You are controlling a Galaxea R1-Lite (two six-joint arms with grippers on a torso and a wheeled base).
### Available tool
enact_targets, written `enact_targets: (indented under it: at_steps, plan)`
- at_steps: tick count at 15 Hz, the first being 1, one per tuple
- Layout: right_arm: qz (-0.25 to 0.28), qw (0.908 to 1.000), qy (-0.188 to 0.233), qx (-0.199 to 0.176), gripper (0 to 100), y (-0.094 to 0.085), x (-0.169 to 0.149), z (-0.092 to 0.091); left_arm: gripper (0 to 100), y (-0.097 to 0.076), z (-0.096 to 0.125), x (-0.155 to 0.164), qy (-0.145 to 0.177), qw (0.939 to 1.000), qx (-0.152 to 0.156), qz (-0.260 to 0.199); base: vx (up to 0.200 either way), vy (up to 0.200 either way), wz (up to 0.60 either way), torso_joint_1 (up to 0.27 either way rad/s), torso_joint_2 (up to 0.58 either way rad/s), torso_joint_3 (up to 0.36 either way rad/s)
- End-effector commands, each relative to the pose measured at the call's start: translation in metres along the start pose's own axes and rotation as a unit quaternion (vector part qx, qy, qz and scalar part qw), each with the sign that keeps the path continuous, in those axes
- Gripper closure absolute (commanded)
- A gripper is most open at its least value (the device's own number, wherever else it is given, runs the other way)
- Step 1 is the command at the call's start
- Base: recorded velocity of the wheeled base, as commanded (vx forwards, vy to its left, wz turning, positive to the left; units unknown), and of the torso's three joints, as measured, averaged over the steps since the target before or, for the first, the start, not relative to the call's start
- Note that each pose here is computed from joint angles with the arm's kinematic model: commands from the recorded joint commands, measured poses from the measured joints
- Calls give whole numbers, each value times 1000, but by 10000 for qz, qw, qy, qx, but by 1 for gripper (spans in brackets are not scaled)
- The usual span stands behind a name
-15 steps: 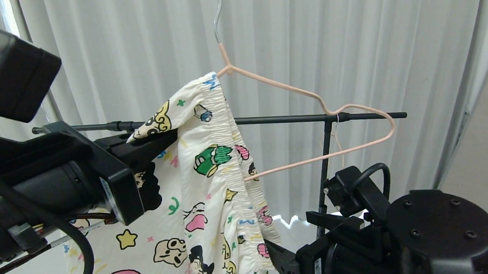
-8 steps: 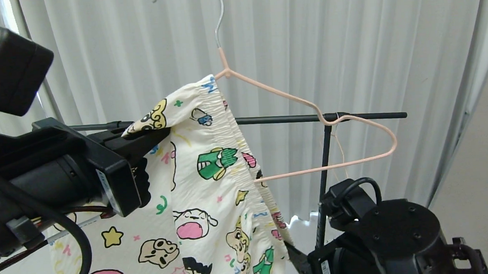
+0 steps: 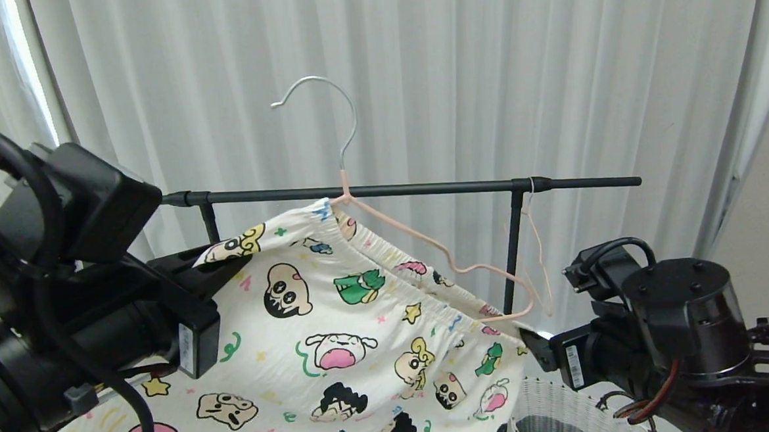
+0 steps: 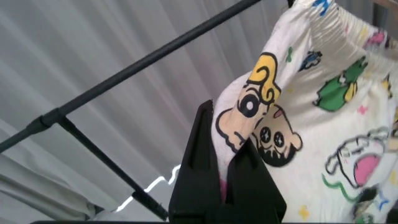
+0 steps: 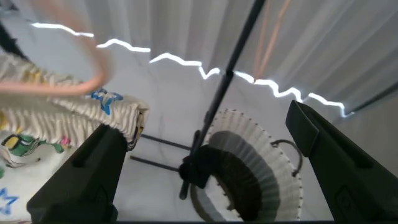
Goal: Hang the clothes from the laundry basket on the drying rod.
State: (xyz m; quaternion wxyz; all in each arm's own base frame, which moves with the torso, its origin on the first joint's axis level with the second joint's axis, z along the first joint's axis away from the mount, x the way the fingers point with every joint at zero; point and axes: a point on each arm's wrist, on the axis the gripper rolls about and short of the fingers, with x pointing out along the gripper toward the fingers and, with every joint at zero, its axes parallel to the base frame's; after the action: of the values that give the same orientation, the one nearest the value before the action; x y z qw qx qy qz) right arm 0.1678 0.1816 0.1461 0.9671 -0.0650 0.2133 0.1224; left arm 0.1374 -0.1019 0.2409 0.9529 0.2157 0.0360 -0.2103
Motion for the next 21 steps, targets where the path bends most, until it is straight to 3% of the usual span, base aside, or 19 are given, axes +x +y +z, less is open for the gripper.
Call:
enact_targets:
  at_steps: [1,6,8,10,14,18,21]
  plan:
    - [-199,9997,-84,74,0,-13,1,6,100,-1,-9,-6,72,9999,149,-15,0,0,0,0,0,0]
    - [-205,9996,-192,102,0,-18,-2,12,100,-6,-35,-15,396,9968,686,-84,0,0,0,0,0,0]
    - [362,9984,-392,-162,0,-18,-17,22,100,-9,-42,-12,553,9931,1020,-140,0,0,0,0,0,0]
    - [1018,9918,-473,-616,0,-16,-35,24,100,-11,-40,-5,579,9932,995,-168,0,0,0,0,0,0]
    - [2472,9633,-542,-889,0,-2,-62,23,100,-18,-31,-2,199,9983,474,-259,0,0,0,0,0,0]
    - [3272,9315,-734,-1409,0,-1,-69,25,100,-29,-31,-6,99,9968,513,-599,0,0,0,0,0,0]
    - [3668,9098,-710,-1806,0,5,-64,21,100,-46,-24,-16,-204,9914,414,-1223,0,0,0,0,0,0]
